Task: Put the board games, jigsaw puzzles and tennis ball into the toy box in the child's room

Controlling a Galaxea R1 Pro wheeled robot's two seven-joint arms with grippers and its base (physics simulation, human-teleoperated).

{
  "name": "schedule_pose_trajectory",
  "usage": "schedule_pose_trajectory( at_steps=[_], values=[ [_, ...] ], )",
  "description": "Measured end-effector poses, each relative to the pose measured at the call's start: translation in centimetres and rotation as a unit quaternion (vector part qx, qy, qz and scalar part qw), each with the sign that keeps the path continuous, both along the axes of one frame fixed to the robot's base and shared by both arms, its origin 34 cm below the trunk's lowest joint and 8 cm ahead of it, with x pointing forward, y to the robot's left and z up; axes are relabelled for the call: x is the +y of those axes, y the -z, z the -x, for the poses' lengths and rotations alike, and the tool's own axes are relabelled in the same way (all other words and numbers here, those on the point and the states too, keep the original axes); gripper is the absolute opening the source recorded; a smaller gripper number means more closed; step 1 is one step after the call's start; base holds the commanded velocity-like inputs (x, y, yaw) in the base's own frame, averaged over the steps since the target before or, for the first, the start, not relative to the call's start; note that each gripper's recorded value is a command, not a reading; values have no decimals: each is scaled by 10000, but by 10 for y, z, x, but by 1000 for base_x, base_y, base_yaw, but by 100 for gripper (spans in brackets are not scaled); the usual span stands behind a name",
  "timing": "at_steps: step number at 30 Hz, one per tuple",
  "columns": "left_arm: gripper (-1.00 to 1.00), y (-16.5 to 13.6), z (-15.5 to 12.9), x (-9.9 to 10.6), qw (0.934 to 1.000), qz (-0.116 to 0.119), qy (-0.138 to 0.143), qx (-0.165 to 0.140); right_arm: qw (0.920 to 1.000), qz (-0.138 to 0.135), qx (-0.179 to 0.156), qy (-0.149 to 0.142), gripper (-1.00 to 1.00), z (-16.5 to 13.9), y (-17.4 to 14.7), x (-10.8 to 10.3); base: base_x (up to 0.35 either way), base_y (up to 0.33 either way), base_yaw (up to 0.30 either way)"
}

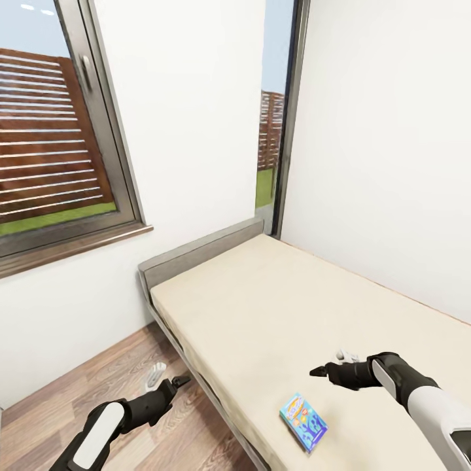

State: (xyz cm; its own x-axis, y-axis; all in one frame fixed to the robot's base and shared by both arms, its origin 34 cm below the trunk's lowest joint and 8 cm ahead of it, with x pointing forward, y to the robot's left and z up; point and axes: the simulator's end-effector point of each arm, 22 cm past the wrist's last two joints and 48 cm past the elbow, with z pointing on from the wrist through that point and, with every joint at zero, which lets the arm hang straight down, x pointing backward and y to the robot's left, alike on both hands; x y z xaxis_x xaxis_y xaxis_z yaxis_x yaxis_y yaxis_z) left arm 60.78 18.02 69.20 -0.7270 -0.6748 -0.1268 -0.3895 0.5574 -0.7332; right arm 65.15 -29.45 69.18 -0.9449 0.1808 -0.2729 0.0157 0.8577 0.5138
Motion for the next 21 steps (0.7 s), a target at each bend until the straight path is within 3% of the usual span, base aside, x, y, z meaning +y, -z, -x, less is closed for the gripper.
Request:
schedule_pose_trajectory(
  at_steps=[21],
  values=[
    [100, 31, -1, 0, 10000, -1, 0, -29, 10000, -53, -10, -57, 100, -4, 26, 8, 0, 0, 0]
  ],
)
